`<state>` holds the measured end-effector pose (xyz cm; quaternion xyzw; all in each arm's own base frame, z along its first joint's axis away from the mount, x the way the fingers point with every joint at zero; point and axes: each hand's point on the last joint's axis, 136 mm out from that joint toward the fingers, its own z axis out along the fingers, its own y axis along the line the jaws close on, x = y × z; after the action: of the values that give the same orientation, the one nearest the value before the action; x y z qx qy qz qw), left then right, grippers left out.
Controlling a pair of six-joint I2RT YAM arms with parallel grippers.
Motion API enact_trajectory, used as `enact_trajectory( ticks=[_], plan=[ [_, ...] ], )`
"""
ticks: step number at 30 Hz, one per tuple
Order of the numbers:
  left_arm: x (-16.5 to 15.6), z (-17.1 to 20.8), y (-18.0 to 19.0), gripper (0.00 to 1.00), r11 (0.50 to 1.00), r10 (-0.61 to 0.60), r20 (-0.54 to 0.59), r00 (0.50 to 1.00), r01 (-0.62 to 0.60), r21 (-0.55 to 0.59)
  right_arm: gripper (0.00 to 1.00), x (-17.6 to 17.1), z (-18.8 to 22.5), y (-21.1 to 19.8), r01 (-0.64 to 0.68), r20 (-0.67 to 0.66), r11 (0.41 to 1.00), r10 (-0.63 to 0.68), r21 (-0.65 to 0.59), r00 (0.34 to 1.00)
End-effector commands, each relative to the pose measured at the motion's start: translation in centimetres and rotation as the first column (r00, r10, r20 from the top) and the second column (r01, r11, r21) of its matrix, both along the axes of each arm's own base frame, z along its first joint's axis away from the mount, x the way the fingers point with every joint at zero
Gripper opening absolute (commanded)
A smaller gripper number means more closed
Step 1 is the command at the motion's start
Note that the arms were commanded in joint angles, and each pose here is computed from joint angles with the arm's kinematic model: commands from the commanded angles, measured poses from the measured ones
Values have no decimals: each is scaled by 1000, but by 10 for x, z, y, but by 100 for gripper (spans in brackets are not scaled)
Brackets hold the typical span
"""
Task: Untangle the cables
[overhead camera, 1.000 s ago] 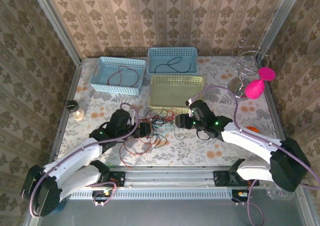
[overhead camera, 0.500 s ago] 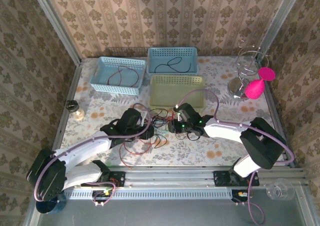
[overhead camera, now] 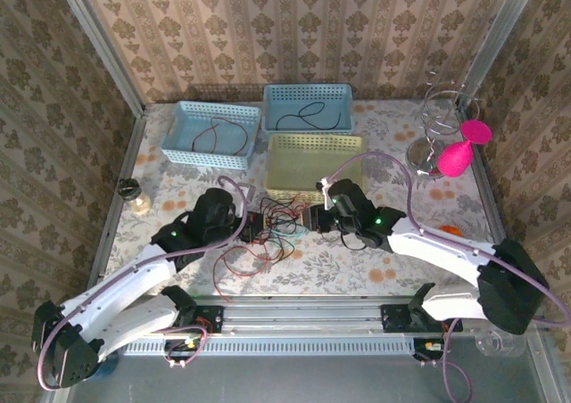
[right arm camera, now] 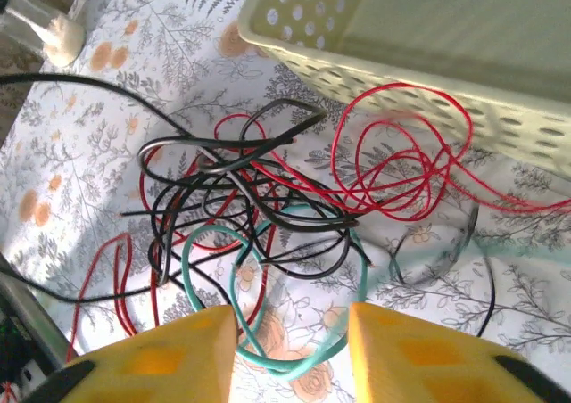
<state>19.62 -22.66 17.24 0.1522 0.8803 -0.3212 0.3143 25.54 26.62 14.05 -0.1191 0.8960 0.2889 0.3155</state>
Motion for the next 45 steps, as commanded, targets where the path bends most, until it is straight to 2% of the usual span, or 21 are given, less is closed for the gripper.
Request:
enact_trajectory(
  ticks=[1, 8, 12, 17, 23, 28, 32, 37, 45],
  plan=[
    [1, 6, 7, 0, 1000, 7, 14, 1000, -8, 20, 47, -13, -9, -17, -4, 3, 991, 4, -136, 1000],
    [5, 16, 12, 0, 999, 30, 29, 999, -30, -25, 47, -19, -10, -4, -54, 14, 983, 57, -178, 998],
    [9, 8, 15, 0, 999, 41, 8, 999, -41, -14, 48, -29, -19, 24, -169, 35, 959, 182, -229, 983],
    [12, -3, 18, 0, 998, 59, -20, 998, -60, -16, 55, -35, -38, 56, -311, 81, 873, 366, -376, 927],
    [13, -12, 26, 0, 996, 85, -40, 996, -86, -26, 57, -27, -65, 69, -340, 75, 788, 436, -513, 897],
    [13, -17, 31, 0, 994, 99, -61, 993, -101, -37, 36, -28, -77, 66, -342, 38, 740, 444, -579, 895],
    [15, -19, 37, 0, 993, 112, -60, 992, -115, -40, 2, -27, -73, 58, -298, 69, 740, 421, -603, 905],
    [18, -22, 40, 0, 990, 128, -68, 989, -132, -48, 0, -29, -46, 48, -249, 131, 774, 391, -583, 911],
    [23, -46, 42, 0, 981, 178, -108, 978, -186, -62, 0, -48, 26, 17, -210, 242, 858, 354, -468, 903]
  ],
)
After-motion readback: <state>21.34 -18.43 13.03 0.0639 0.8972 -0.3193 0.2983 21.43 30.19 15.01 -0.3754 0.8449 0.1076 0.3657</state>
